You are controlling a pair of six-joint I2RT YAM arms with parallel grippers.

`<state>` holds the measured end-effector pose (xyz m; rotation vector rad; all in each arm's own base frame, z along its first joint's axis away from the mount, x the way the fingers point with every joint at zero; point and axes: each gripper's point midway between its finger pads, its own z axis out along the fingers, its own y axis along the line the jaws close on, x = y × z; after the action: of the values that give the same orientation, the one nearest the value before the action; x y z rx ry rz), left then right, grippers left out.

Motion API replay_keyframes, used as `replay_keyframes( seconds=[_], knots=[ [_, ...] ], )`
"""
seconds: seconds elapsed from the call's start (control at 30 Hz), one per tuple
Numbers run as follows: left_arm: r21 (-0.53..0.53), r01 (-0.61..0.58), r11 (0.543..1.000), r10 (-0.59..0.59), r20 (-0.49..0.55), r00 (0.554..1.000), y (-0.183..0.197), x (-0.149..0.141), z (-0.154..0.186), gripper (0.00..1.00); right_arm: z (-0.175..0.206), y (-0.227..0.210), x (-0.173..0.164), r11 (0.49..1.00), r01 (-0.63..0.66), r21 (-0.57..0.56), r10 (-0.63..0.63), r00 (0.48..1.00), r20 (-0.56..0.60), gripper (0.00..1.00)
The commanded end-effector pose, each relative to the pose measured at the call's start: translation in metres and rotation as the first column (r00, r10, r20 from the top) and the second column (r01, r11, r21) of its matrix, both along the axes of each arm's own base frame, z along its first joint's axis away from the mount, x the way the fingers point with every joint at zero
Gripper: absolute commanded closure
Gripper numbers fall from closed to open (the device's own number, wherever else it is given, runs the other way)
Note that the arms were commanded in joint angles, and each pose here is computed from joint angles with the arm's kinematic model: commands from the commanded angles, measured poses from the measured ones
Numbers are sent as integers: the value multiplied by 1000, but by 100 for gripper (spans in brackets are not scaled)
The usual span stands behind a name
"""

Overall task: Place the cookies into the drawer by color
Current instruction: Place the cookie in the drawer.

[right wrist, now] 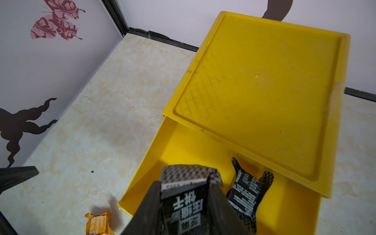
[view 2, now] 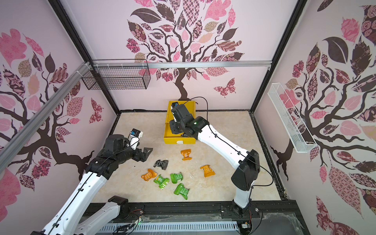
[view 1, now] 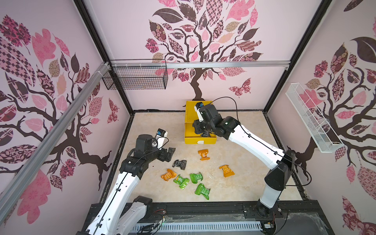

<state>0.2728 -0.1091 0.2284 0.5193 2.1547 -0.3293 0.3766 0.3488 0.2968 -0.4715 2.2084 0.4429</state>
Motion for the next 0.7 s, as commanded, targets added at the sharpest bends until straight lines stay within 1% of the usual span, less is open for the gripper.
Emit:
replay_keyframes(
  seconds=[0.0,0.13,0.2,0.23,0.3,0.4,0.47,0.53,0.67],
  knots=[
    [-16,25,1000,-25,10,1000,-5,-4,6,3,10,22,2,998,-31,48,31,999,12,80],
    [5,14,1000,-14,26,1000,-3,0,1,3,5,27,6,999,-26,35,25,1000,14,78],
    [-10,24,1000,-23,23,999,-5,-3,4,3,3,27,8,999,-22,32,22,1000,15,74],
    [-15,30,999,-30,16,999,-6,-5,5,3,3,27,8,999,-24,26,24,1000,18,71],
    [-7,32,999,-32,10,999,-6,-5,3,3,5,26,10,1000,-15,17,14,999,32,62],
    [11,25,1000,-25,25,999,-5,-3,0,3,6,23,10,1000,-4,23,3,999,32,51],
    [-5,39,999,-39,16,999,-8,-6,1,3,8,24,9,1000,-6,29,5,1000,30,44],
    [-6,47,999,-46,10,999,-9,-7,2,3,12,21,9,1000,-2,24,1,999,43,41],
    [9,39,999,-39,22,999,-7,-5,-3,3,16,11,6,999,22,29,-24,998,61,40]
  ],
)
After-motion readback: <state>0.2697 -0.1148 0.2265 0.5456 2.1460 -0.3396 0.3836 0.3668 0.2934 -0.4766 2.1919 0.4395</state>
